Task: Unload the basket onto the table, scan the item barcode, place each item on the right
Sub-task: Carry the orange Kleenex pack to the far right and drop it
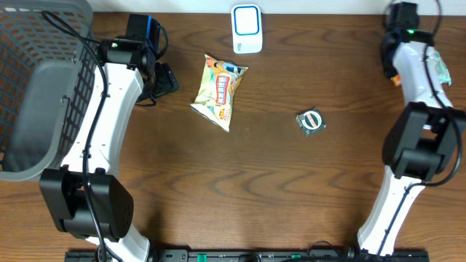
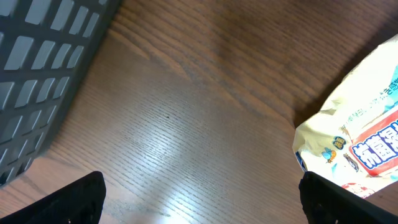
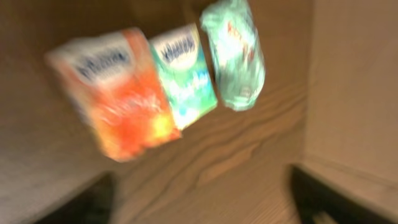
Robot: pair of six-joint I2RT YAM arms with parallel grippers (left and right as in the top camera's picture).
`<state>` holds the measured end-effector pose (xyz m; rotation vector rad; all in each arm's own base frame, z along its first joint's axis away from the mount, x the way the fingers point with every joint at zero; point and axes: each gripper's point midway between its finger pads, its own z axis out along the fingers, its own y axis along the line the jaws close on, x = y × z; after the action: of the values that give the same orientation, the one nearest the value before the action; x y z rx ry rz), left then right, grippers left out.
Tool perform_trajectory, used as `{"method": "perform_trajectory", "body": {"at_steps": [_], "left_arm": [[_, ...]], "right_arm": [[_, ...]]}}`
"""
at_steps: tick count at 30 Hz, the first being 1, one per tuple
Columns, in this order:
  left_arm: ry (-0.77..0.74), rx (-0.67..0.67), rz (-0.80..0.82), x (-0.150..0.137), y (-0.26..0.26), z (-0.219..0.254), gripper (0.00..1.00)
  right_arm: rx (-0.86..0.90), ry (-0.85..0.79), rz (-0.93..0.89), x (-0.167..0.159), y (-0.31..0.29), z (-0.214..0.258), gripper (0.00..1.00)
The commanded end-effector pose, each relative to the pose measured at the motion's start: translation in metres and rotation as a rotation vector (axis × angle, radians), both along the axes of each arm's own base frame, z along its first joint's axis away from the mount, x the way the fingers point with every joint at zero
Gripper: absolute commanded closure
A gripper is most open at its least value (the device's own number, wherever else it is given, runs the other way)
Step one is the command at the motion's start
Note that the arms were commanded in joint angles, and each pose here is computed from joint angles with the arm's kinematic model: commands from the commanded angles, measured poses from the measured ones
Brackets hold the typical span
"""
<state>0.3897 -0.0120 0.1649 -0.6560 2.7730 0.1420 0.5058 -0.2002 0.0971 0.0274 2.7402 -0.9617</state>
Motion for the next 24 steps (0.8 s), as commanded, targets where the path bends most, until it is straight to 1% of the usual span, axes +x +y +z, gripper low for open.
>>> {"method": "perform_trajectory", "body": {"at_steps": [1,2,5,9,10,11,13,16,18,20,21,24], "left_arm": [[-0.003,0.016,-0.010,0.000,0.004,0.003,0.02],[-0.003,0.016,-0.010,0.000,0.004,0.003,0.02],[-0.003,0.016,-0.010,0.000,0.004,0.003,0.02],[-0.003,0.016,-0.010,0.000,0.004,0.003,0.02],[-0.003,0.016,-0.010,0.000,0.004,0.003,0.02],[-0.003,0.016,-0.010,0.000,0.004,0.003,0.02],[-0.003,0.016,-0.010,0.000,0.004,0.003,0.02],[-0.003,0.016,-0.010,0.000,0.004,0.003,0.02],[-0.003,0.016,-0.010,0.000,0.004,0.003,0.02],[-0.003,0.016,-0.010,0.000,0.004,0.003,0.02],[-0.003,0.016,-0.010,0.000,0.004,0.003,0.02],[-0.003,0.016,-0.010,0.000,0.004,0.003,0.02]], "right_arm": [[0.180,-0.076,-0.046,-0.003,0.006,-0.004,0.01],[0.258,-0.076,-0.028,-0.003,0.013,-0.010,0.01],[0.391,-0.087,0.023,0.002,0.036,-0.017,0.01],[0.679,-0.162,0.064,0.020,0.100,-0.017,0.01],[0.725,-0.174,0.072,0.023,0.111,-0.015,0.01],[0.834,-0.202,0.106,0.029,0.138,-0.003,0.01],[0.903,-0.234,0.152,0.033,0.162,0.017,0.01],[0.904,-0.283,0.183,0.034,0.179,0.050,0.01],[0.972,-0.337,0.151,0.026,0.204,0.087,0.01],[1.083,-0.356,0.128,0.019,0.230,0.110,0.01],[1.193,-0.339,0.144,0.009,0.257,0.127,0.01],[1.328,-0.273,0.236,-0.009,0.302,0.145,0.01]]}}
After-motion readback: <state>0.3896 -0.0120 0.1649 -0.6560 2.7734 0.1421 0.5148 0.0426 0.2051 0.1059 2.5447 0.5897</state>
